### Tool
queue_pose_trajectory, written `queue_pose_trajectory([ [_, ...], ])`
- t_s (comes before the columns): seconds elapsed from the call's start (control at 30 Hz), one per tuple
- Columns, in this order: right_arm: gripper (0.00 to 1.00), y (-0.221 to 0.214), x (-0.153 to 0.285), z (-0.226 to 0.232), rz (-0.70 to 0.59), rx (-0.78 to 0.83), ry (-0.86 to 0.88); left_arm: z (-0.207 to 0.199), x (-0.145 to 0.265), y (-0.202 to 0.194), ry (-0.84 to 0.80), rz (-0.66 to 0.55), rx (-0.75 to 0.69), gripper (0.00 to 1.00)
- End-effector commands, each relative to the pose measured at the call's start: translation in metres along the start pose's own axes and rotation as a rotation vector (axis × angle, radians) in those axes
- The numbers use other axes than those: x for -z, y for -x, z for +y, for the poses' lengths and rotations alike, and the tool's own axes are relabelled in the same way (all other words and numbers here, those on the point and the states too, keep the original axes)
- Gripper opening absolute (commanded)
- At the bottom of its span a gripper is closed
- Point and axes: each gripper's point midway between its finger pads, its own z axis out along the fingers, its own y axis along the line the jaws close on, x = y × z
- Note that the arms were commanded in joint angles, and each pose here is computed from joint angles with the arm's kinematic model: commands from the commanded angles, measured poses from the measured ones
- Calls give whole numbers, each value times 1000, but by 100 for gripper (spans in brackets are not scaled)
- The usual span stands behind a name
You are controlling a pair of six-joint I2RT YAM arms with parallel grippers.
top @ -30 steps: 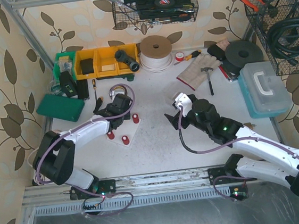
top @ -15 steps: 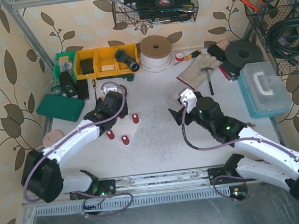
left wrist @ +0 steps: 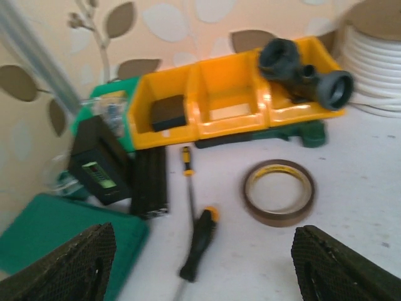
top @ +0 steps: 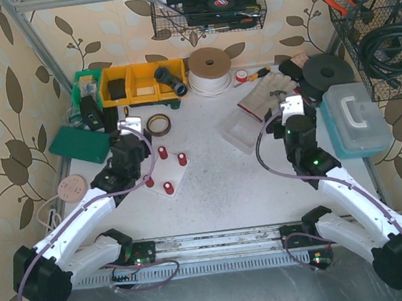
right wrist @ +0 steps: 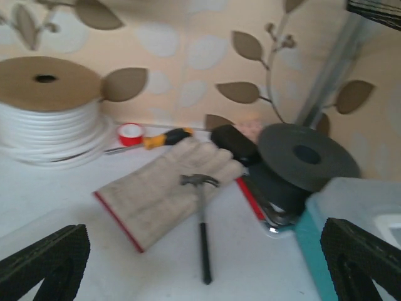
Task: Install the large spring
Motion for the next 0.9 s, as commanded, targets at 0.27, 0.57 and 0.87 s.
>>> queue_pose_trajectory([
  [0.27,99,-71,-39,-62,143,26,-179,102,-2,-23,234,30,83,80],
  [0.57,99,-79,-55,-67,102,52,-142,146,-34,-83,304,122,200,81],
  [0.87,99,-86,-70,-60,38,43,-78,112,-81,-124,89,177,257,81],
])
